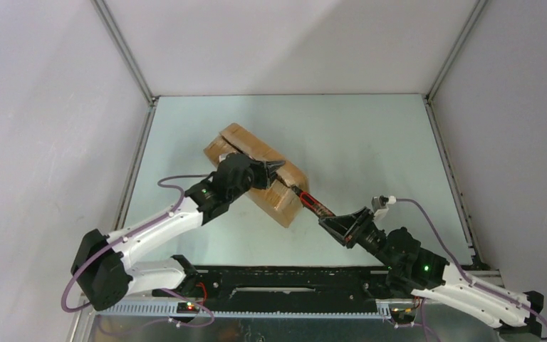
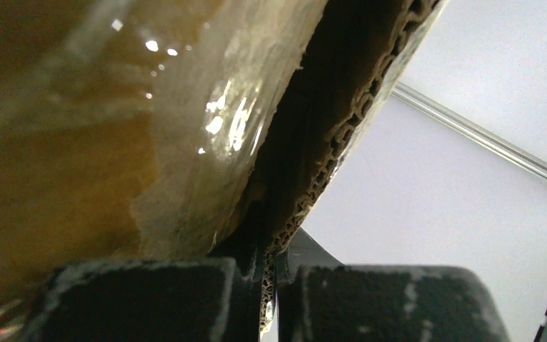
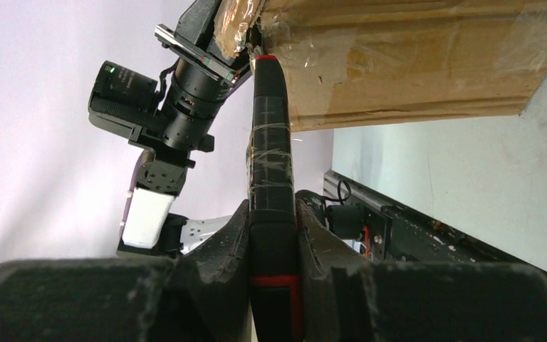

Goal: Unpack the express box
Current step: Cut the express box at the center of the board.

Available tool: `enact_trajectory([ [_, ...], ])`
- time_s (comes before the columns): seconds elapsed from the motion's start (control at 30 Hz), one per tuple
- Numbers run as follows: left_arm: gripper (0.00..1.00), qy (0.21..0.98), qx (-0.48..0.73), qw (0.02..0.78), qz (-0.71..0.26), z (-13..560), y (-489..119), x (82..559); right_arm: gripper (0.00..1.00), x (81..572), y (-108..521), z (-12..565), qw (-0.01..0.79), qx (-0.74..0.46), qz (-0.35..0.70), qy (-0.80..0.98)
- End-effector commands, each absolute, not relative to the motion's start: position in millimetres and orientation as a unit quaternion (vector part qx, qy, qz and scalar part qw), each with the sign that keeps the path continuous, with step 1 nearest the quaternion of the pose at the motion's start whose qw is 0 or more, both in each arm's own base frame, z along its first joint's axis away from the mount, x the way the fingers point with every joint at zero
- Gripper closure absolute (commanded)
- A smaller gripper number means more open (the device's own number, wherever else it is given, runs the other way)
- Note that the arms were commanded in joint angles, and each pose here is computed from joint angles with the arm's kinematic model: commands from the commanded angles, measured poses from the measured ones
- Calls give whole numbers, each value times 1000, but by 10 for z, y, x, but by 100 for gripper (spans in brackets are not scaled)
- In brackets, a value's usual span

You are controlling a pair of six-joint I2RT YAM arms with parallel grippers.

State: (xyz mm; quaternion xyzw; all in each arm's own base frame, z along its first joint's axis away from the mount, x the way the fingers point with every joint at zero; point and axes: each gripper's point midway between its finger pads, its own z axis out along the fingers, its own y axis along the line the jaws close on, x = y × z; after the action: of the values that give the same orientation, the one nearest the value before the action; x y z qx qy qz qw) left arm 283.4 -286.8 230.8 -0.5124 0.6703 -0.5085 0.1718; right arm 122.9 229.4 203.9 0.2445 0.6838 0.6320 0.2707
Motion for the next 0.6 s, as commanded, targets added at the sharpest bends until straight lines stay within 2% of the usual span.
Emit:
enact_trajectory([
  [0.0, 100, 697, -543, 110, -455, 1883, -2809, 2654, 100, 1192, 2209, 2058, 280, 220, 609, 709],
  [0.37, 100, 709, -538, 123, -438, 1962, -2774, 2634, 100, 1299, 2031, 2156, 310, 246, 602, 694],
  [0.5, 100, 721, -525, 139, -430, 2021, -2759, 2662, 100, 1256, 2088, 2220, 308, 221, 614, 692],
  [0.53, 94, 732, -509, 138, -432, 2028, -2805, 2671, 100, 1242, 2145, 2200, 302, 211, 613, 699],
  [0.57, 78, 743, -497, 134, -428, 2018, -2842, 2672, 100, 1228, 2192, 2198, 297, 201, 613, 704],
])
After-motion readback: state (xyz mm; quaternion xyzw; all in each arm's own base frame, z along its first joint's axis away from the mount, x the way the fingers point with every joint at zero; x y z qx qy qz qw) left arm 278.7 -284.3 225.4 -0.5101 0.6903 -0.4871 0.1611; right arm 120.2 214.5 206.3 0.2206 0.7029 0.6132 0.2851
